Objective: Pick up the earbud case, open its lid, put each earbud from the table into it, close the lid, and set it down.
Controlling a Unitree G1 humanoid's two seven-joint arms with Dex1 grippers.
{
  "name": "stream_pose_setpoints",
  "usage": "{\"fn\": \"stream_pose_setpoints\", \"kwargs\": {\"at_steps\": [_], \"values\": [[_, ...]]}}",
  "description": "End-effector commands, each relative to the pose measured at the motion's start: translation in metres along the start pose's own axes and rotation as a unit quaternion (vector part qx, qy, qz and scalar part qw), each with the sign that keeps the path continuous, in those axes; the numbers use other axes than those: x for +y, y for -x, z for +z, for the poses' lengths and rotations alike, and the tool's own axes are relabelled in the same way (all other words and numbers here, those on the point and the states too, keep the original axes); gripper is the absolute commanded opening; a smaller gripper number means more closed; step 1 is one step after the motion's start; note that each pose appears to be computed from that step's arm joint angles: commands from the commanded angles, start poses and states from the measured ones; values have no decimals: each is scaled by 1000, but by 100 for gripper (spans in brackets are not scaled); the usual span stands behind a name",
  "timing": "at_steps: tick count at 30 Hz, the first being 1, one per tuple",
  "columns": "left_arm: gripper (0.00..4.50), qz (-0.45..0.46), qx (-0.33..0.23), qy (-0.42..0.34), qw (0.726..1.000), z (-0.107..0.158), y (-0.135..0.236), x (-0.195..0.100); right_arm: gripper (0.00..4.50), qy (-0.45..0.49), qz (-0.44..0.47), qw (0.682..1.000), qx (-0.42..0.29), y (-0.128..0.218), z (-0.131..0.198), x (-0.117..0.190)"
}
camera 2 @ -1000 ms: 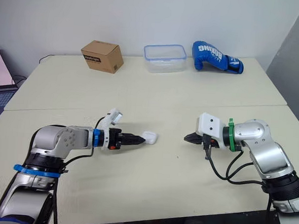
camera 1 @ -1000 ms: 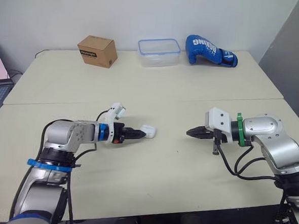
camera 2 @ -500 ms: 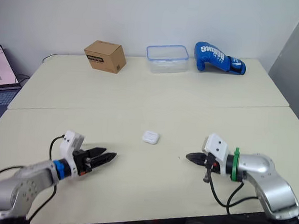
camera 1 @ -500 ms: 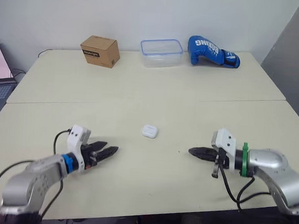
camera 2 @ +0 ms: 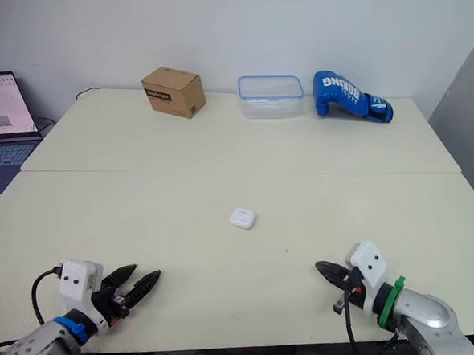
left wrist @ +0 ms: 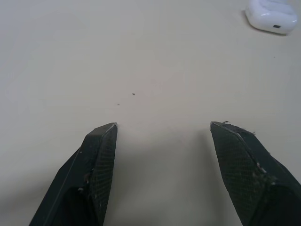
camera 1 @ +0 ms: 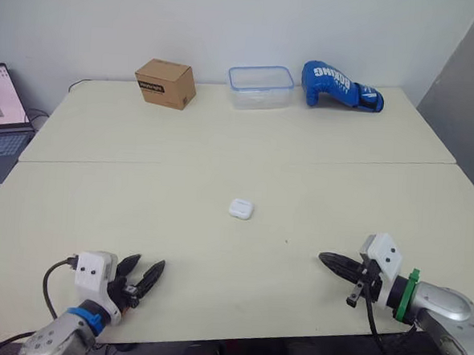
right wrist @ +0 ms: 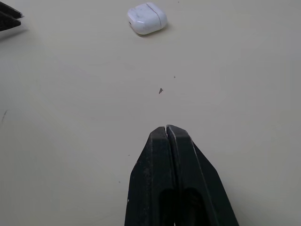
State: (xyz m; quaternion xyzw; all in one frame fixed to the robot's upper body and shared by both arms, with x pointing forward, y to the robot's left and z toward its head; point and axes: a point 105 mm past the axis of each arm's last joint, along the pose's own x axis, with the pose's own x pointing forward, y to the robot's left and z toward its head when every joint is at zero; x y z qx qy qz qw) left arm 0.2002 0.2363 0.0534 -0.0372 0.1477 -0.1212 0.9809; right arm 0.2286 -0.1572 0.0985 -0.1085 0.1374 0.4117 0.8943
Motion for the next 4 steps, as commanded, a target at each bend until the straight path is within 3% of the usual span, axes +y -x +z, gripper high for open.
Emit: {"fn": "stream_pose_setpoints", "kwargs": {"at_steps": [1,4], "values": [[329,5,-23,-14,1000,9,1,-1,0,25,6,1000,-15,0,13,0],[329,-5,-37,-10,999,14,0,-2,0,30,11,999,-12,-2,15,-1]]}}
